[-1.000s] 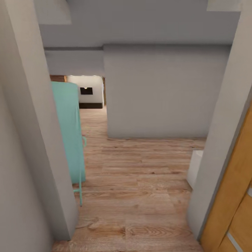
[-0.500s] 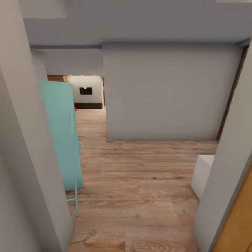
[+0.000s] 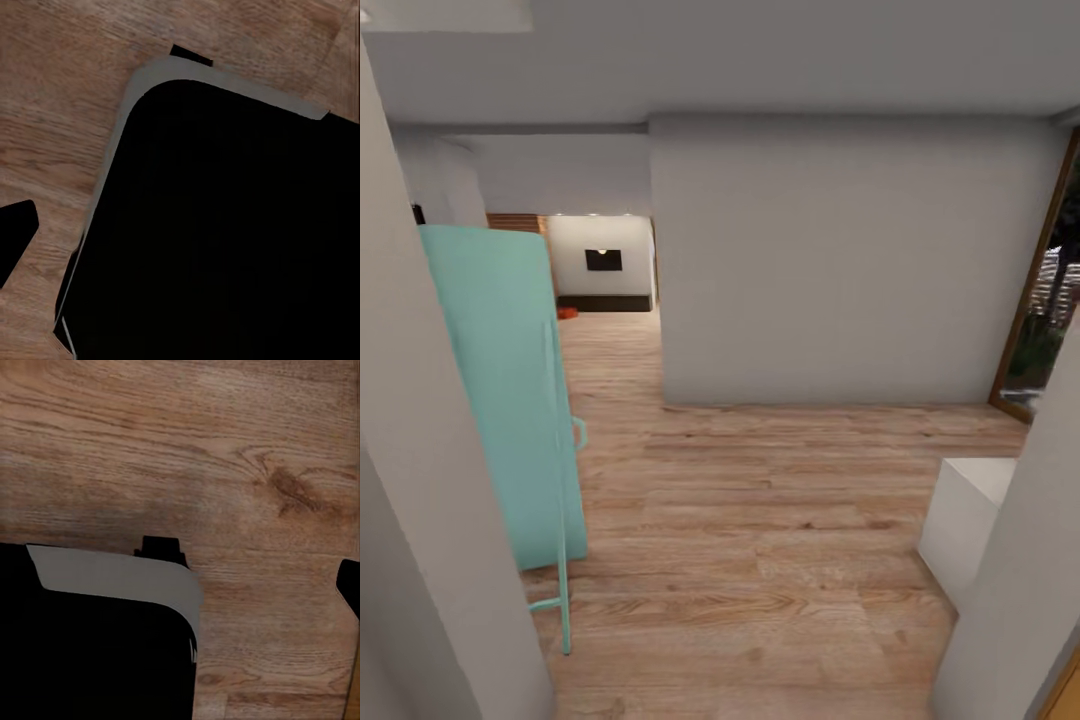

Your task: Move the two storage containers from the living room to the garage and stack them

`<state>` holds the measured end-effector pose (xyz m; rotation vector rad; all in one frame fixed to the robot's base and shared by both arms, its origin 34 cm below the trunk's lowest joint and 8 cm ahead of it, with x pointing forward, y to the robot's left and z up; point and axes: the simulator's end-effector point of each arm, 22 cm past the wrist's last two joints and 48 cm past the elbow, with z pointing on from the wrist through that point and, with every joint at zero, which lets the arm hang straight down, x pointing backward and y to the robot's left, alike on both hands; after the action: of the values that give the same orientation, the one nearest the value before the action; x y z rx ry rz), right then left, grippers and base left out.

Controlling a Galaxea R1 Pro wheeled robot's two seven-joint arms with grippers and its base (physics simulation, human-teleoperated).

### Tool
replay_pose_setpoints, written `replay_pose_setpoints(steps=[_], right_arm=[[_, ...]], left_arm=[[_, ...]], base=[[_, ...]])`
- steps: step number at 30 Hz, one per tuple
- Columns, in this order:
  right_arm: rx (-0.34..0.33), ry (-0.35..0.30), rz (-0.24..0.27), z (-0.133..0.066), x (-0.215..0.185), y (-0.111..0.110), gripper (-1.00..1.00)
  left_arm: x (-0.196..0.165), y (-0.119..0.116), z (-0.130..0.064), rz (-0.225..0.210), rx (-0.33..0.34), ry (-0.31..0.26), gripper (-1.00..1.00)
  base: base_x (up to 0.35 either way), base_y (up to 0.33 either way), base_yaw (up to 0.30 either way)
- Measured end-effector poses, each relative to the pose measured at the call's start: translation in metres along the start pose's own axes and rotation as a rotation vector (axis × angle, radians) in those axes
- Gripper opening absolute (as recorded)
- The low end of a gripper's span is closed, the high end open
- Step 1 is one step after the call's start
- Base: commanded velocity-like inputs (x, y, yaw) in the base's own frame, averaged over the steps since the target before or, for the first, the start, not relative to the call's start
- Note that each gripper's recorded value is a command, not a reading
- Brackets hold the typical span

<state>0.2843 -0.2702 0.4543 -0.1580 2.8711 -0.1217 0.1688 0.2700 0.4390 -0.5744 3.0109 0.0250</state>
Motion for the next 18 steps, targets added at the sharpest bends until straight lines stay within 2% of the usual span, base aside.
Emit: replay_pose_setpoints(steps=[3, 10, 18], right_arm=[[0.0, -0.003, 0.001, 0.0, -0.001, 0.0, 1.0], [0.008, 0.01, -0.01, 0.0, 0.003, -0.009, 1.0], [0.011, 0.009, -0.016, 0.0, 0.003, -0.011, 1.0]], left_arm=[[-0.009, -0.001, 0.0, 0.002, 0.004, -0.018, 1.0], [-0.053, -0.013, -0.003, 0.002, 0.032, -0.105, 1.0], [-0.056, -0.015, -0.003, 0.006, 0.038, -0.076, 1.0]], base=[[0.32, 0.0, 0.0], [0.32, 0.0, 0.0], [0.32, 0.0, 0.0]])
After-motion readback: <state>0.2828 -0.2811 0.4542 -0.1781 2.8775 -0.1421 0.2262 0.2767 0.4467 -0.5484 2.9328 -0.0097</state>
